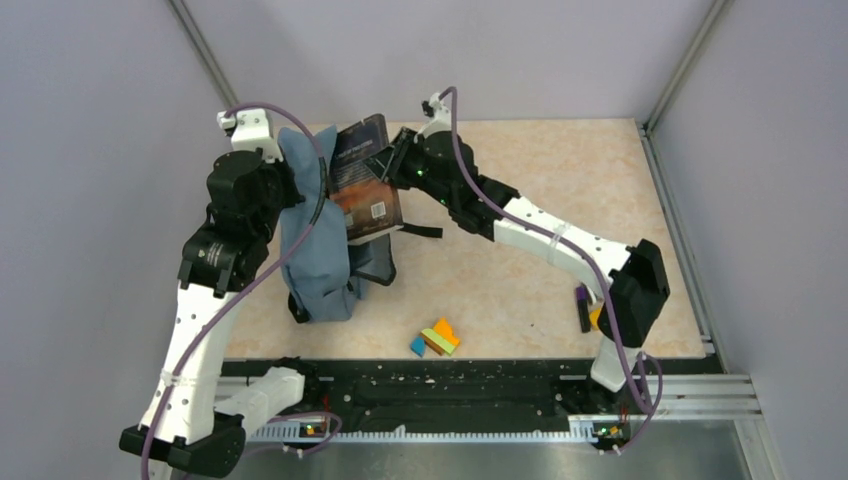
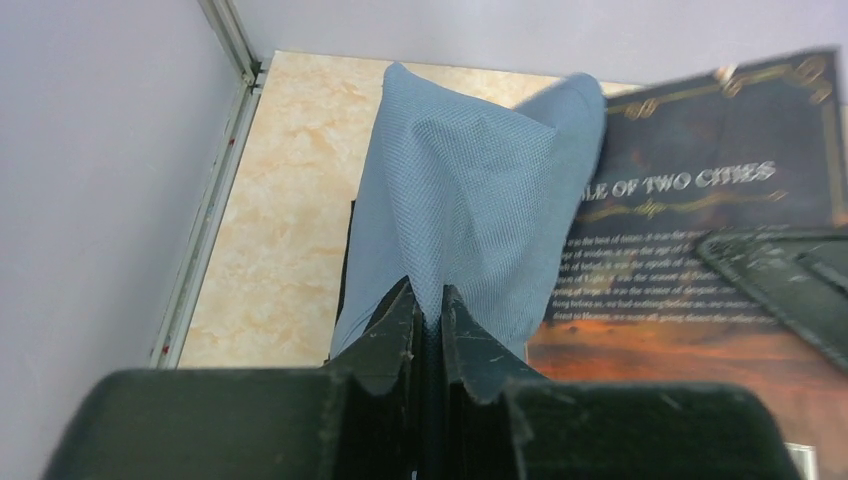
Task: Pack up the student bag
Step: Place the book in the student bag.
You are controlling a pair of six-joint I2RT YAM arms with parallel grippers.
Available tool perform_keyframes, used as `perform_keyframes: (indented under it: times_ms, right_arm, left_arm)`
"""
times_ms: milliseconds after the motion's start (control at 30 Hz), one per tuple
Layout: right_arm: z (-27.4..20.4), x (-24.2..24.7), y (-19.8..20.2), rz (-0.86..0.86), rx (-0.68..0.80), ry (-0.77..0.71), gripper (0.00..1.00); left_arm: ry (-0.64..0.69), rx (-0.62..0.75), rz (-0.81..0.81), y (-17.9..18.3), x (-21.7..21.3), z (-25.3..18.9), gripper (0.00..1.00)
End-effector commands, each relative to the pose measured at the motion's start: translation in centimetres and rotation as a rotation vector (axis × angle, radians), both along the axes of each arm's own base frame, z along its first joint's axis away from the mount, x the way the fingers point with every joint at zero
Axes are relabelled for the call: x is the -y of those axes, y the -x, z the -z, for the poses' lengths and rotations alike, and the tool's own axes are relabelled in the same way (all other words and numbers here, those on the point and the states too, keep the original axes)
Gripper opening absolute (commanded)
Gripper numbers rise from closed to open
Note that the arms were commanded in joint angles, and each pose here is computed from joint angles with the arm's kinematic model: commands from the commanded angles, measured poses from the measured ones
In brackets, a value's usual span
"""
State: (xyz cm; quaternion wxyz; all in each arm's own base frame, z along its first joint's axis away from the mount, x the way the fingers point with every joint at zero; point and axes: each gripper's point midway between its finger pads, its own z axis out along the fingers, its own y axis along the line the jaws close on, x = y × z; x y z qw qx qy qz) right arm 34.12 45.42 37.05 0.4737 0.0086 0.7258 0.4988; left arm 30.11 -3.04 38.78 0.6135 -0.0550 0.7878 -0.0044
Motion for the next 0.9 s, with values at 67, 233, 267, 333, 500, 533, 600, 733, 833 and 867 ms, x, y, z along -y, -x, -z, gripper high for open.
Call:
perform_keyframes:
  times_ms: [67, 233, 267, 333, 500, 533, 600, 733, 833, 867]
  right_arm:
    - [-3.9, 0.3, -0.2, 0.115, 0.129, 0.025, 0.0]
    - [-2.9, 0.2, -0.9, 0.244, 0.196, 0.287, 0.0]
    - [-3.0, 0.0, -0.9, 0.258, 0.21, 0.326, 0.0]
    - [-3.0, -0.2, -0.7, 0.303, 0.241, 0.42, 0.0]
    - [-2.6, 1.0, -1.2, 0.431, 0.268, 0.635, 0.0]
    - [-2.4, 1.4, -1.3, 0.445, 0.263, 0.66, 0.0]
    - [-2.1, 2.3, -1.2, 0.463, 0.254, 0.688, 0.0]
    - [-1.4, 2.1, -0.5, 0.419, 0.245, 0.658, 0.0]
    - [1.1, 0.7, -0.5, 0.375, 0.212, 0.671, 0.0]
    - [2.3, -0.2, -0.6, 0.353, 0.199, 0.675, 0.0]
  left_arm:
    - [0.045, 0.108, -0.02, -0.1, -0.5, -2.6, 0.04]
    - [0.048, 0.111, -0.037, -0.2, -1.0, -2.6, 0.03]
    - [0.047, 0.11, -0.039, -0.2, -1.0, -2.5, 0.03]
    - [0.047, 0.107, -0.042, -0.3, -1.1, -2.4, 0.03]
    - [0.052, 0.107, -0.054, -0.3, -1.4, -2.3, 0.03]
    - [0.051, 0.105, -0.061, -0.3, -1.5, -2.3, 0.03]
    - [0.047, 0.101, -0.082, -0.3, -1.9, -2.1, 0.03]
    - [0.055, 0.105, -0.073, -0.4, -1.8, -1.8, 0.03]
    - [0.068, 0.113, -0.042, -0.5, -1.2, -1.8, 0.03]
    - [0.073, 0.112, -0.035, -0.5, -1.1, -1.8, 0.03]
